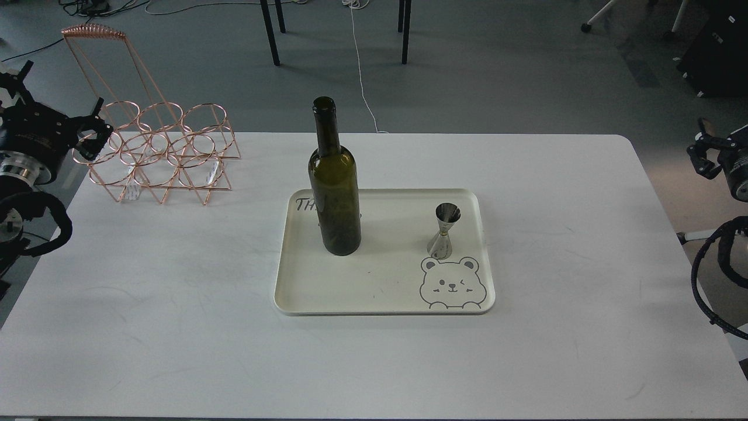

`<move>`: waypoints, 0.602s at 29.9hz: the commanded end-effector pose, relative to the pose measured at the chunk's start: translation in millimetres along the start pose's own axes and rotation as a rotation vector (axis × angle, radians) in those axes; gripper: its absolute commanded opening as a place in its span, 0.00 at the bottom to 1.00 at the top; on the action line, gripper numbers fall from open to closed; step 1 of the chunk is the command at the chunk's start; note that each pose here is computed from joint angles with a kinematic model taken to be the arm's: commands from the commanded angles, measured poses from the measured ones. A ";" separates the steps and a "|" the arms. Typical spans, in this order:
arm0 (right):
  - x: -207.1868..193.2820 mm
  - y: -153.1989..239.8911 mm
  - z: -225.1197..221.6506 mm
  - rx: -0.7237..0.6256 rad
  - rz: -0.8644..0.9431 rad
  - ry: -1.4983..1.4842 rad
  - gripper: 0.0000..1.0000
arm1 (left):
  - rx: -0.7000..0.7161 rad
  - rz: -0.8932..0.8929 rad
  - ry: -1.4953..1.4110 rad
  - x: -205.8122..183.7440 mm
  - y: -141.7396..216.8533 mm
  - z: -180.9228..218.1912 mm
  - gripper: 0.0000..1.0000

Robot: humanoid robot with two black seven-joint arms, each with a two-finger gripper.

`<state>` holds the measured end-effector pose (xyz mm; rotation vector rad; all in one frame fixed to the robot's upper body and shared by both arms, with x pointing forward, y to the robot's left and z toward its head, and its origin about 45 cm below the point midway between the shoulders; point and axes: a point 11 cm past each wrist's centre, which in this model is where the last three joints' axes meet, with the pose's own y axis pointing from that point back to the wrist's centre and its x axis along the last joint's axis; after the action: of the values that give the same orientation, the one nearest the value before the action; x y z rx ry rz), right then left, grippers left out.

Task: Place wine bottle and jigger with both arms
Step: 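Move the right gripper in toward the steel jigger on the tray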

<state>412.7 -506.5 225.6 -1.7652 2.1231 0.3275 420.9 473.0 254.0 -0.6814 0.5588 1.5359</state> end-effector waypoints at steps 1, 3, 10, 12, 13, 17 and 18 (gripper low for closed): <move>0.5 2.9 5.4 -0.019 -0.009 0.009 0.99 | 0.002 0.000 -0.001 -0.3 -0.3 0.2 0.98; -3.4 5.8 12.4 -0.039 -0.035 0.003 0.99 | -0.002 -0.002 0.000 -1.0 -0.8 1.0 0.99; -6.5 7.4 11.7 -0.049 -0.057 0.006 0.99 | -0.008 -0.006 -0.003 -3.2 -2.6 3.6 0.99; -9.2 8.0 3.4 -0.060 -0.092 0.049 0.99 | -0.007 -0.004 -0.002 -3.2 -2.7 2.8 0.99; -11.6 8.1 -2.7 -0.067 -0.118 0.081 0.99 | -0.009 -0.006 0.001 -3.7 -2.9 2.6 0.99; -31.8 12.4 -25.4 -0.099 -0.242 0.223 0.99 | -0.008 -0.009 0.003 -4.0 -2.9 2.5 0.98; -37.2 14.1 -28.7 -0.106 -0.267 0.259 0.99 | -0.008 -0.009 0.003 -4.0 -2.9 2.5 0.99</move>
<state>404.2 -491.9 250.9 -2.0850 2.0511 0.2329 423.7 472.4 258.5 -0.6886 0.5509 1.5325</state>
